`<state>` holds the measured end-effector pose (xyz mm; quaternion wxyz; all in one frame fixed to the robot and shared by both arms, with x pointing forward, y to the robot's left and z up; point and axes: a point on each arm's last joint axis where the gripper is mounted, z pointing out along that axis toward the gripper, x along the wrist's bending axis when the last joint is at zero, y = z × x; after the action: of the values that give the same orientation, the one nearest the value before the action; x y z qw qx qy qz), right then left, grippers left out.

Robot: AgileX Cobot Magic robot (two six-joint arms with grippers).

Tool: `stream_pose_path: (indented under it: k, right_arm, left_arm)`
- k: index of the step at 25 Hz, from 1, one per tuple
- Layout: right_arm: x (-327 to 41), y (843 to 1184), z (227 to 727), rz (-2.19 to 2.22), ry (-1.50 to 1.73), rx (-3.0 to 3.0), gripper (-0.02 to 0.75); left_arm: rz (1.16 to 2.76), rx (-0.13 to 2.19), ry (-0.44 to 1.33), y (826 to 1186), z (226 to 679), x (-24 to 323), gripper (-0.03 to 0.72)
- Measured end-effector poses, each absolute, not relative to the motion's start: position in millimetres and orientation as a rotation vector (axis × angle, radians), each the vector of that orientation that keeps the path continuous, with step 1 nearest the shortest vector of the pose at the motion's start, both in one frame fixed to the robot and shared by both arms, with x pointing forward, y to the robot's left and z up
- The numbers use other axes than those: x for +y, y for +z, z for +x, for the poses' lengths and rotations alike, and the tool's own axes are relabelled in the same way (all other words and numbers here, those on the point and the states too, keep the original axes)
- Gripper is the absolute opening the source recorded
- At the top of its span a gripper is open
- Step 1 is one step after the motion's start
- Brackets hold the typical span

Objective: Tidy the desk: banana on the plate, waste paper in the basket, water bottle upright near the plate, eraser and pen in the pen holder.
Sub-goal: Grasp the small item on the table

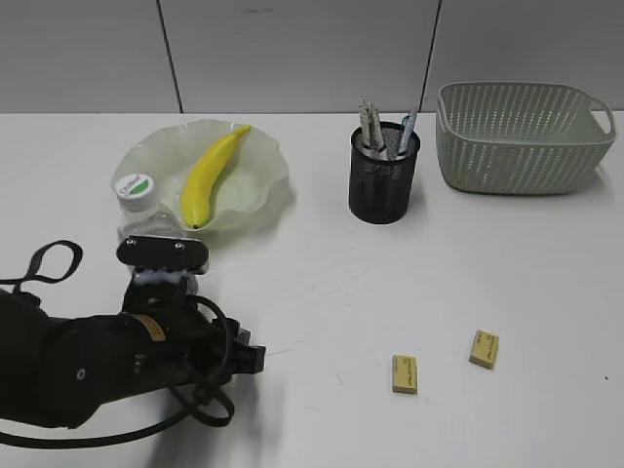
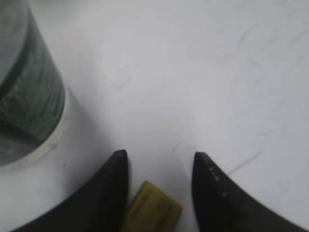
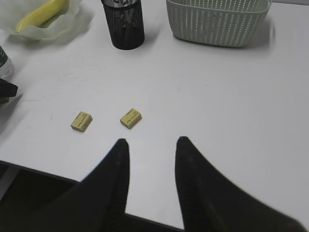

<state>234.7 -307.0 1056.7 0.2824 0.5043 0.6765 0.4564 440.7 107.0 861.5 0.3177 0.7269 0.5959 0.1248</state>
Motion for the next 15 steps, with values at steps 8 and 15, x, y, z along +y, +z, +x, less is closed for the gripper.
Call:
stream_pose_path:
  k: [8,15]
  right_arm:
    - [-307.0,1056.7,234.7,1.351,1.222,1.812,0.251]
    - [-307.0,1056.7,234.7,1.351,1.222,1.812,0.244]
  left_arm:
    - [1.925,1.548,0.333,860.8,442.1,105.1,0.193]
    - [2.054,1.412,0.29,867.0,435.8,102.1,0.326]
